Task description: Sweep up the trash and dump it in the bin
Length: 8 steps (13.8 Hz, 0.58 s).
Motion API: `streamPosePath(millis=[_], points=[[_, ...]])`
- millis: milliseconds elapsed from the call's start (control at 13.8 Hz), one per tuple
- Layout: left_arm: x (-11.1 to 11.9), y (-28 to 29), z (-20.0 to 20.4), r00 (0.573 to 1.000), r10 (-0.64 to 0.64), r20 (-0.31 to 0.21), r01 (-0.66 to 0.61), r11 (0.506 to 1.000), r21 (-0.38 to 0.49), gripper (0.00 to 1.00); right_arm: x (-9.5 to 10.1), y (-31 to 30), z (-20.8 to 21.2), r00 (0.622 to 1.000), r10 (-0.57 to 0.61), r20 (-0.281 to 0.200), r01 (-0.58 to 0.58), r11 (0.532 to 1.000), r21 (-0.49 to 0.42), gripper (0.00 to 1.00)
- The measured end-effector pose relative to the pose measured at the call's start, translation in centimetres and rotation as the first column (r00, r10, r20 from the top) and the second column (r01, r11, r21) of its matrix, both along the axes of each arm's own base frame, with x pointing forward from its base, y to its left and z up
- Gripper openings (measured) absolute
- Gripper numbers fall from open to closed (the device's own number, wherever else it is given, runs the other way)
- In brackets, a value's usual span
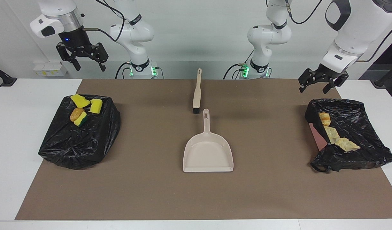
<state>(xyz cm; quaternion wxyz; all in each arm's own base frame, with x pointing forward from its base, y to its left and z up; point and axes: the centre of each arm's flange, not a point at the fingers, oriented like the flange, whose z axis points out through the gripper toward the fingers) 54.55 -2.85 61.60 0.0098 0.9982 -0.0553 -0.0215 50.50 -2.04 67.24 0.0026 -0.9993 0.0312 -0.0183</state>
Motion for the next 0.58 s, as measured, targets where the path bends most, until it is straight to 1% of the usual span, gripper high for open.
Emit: streamPosePath(millis=[145,289,578], points=[[-0.5,0.0,0.8,0.999,-0.002,-0.033,0.002,1.000,0.003,1.00,0.0,0.0,0.0,1.000,0.000,0.000,0.000,1.000,0.000,1.00],[-0.6,0.0,1.3,0.999,-0.003,-0.045,0.003,1.000,0.003,1.00,0.0,0.0,0.0,1.000,0.000,0.000,0.000,1.000,0.000,1.00],[-0.3,-0.2,2.0,0.999,-0.008,-0.036,0.009,1.000,0.003,1.00,0.0,0.0,0.0,1.000,0.000,0.000,0.000,1.000,0.000,1.00]])
